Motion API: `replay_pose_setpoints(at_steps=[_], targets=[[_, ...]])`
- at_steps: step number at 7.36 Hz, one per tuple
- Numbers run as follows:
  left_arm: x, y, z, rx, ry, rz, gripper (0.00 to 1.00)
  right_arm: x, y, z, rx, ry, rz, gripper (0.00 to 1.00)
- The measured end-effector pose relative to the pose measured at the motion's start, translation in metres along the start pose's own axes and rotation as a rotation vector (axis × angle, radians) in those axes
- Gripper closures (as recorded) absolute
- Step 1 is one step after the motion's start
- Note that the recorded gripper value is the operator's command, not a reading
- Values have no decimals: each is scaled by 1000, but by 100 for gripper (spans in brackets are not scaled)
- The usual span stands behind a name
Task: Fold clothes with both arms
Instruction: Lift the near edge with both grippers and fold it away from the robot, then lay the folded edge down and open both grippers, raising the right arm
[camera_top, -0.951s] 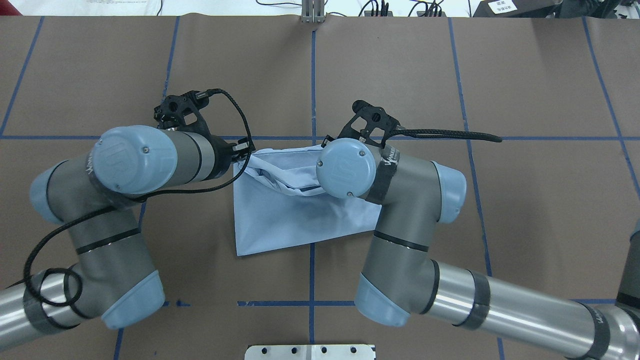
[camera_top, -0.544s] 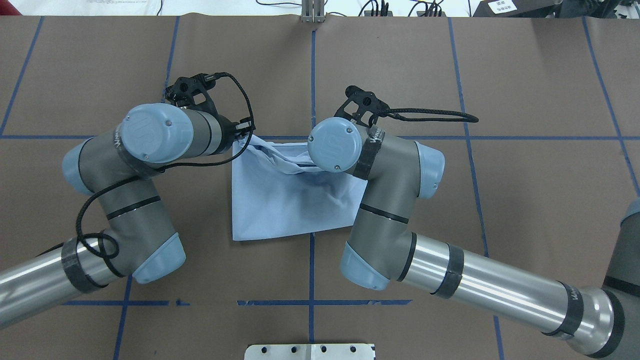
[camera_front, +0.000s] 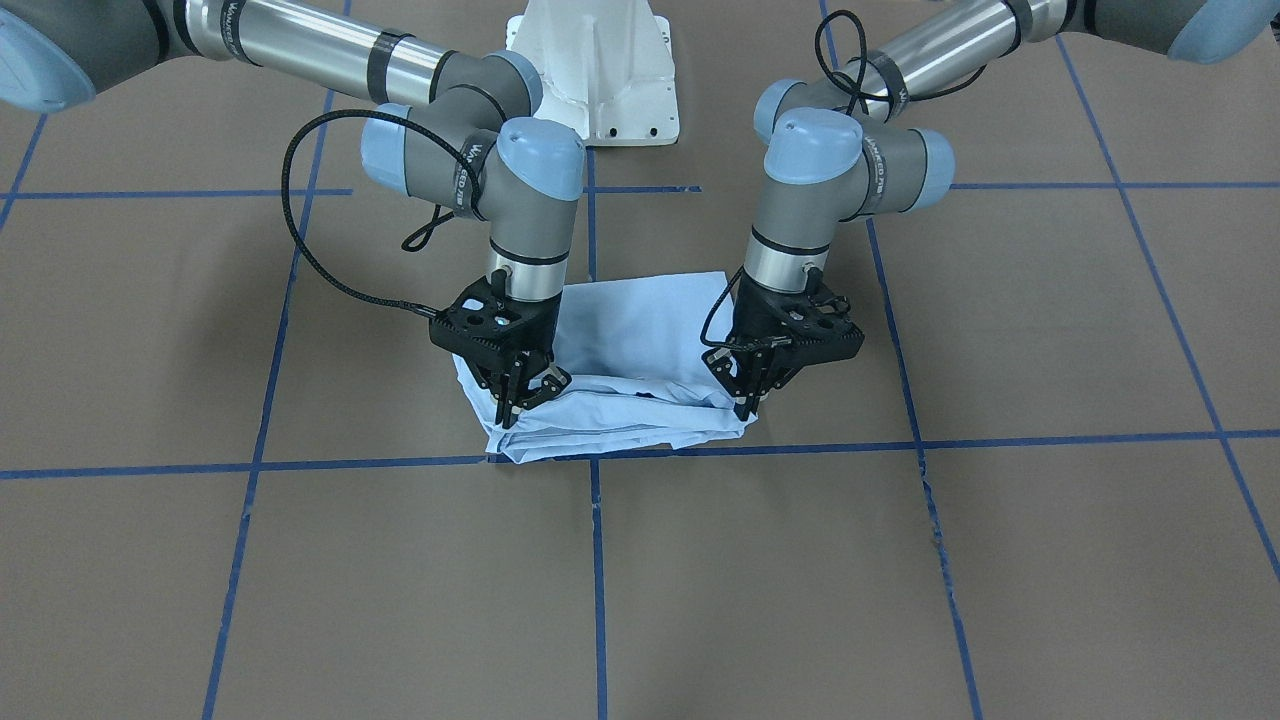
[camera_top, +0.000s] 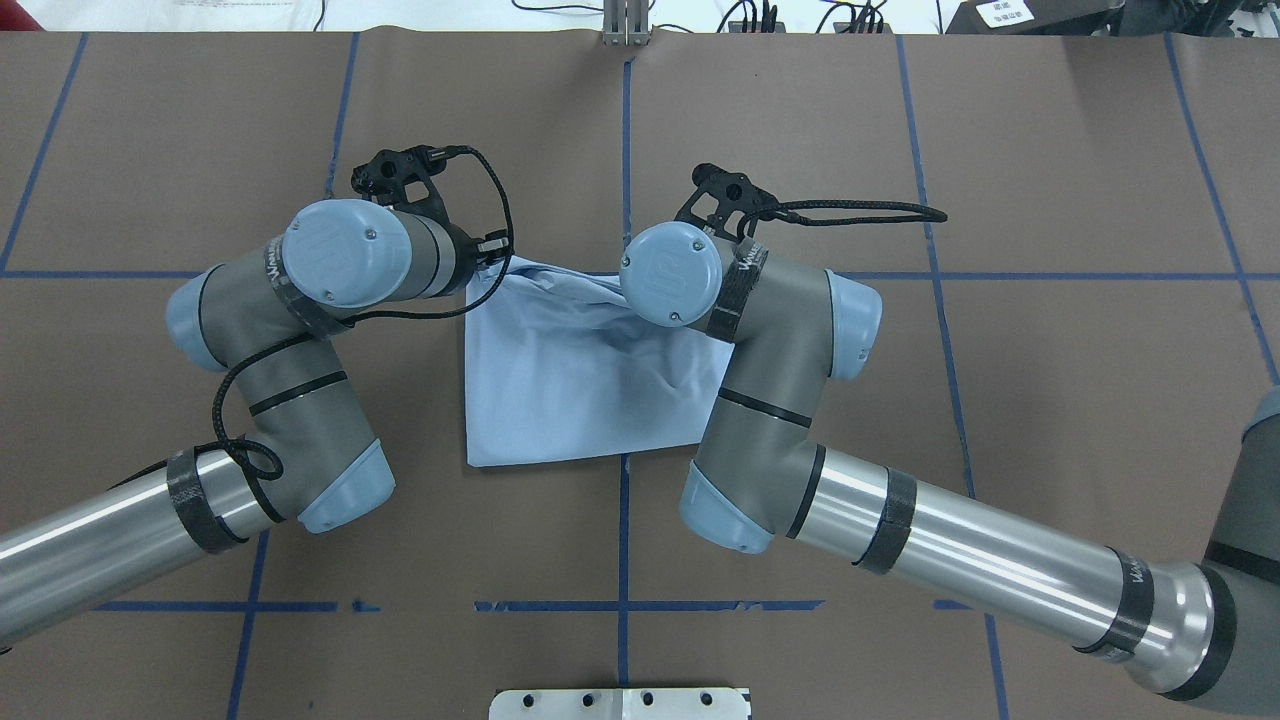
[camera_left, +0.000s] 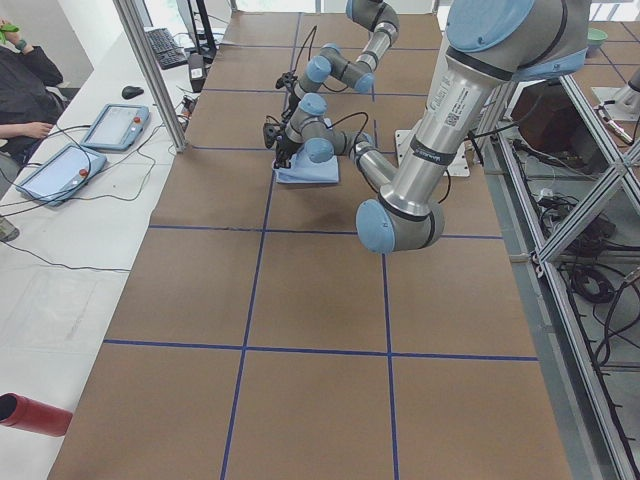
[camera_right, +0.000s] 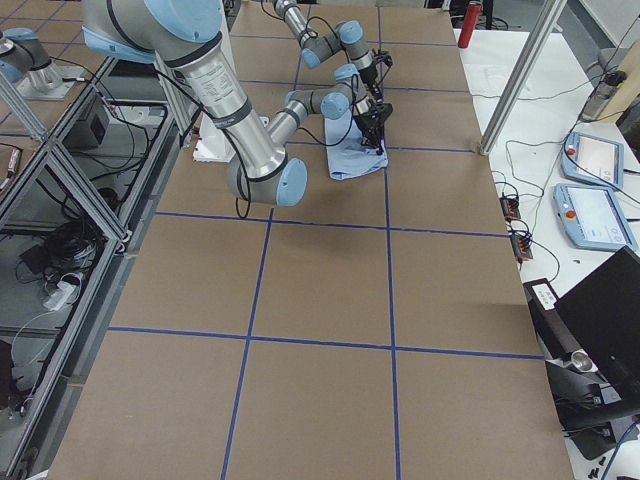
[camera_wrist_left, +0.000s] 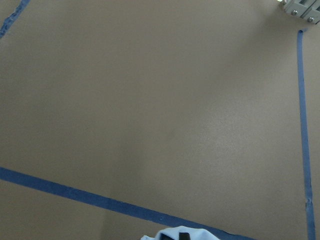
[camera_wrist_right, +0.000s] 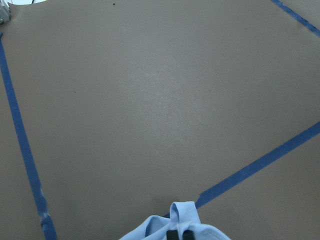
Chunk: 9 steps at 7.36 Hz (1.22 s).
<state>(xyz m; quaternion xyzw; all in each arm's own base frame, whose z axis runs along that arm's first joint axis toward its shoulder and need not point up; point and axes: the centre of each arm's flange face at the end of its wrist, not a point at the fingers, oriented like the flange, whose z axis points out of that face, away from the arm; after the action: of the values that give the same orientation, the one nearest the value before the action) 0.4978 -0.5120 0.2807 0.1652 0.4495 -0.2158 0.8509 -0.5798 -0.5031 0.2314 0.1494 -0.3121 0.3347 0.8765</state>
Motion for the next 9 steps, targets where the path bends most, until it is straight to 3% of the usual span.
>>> replay_pose_setpoints(at_steps=[1, 2, 3, 5, 7, 9], targets=[[-1, 0, 0, 0, 1, 1, 100, 2, -4, 2, 4, 4, -13, 43], [-1, -1, 0, 0, 2, 2, 99, 3, -7, 4, 7, 7, -29, 13], [-1, -1, 0, 1, 4, 2, 1, 3, -10, 4, 9, 9, -44, 0], [0, -3, -6, 4, 16, 30, 0, -1, -14, -1, 9, -2, -65, 0], [-4, -7, -24, -36, 50, 104, 0, -8, -9, -20, -33, -36, -95, 0], [-13, -15, -38, -69, 73, 142, 0, -11, 39, -34, -78, -62, -185, 0]])
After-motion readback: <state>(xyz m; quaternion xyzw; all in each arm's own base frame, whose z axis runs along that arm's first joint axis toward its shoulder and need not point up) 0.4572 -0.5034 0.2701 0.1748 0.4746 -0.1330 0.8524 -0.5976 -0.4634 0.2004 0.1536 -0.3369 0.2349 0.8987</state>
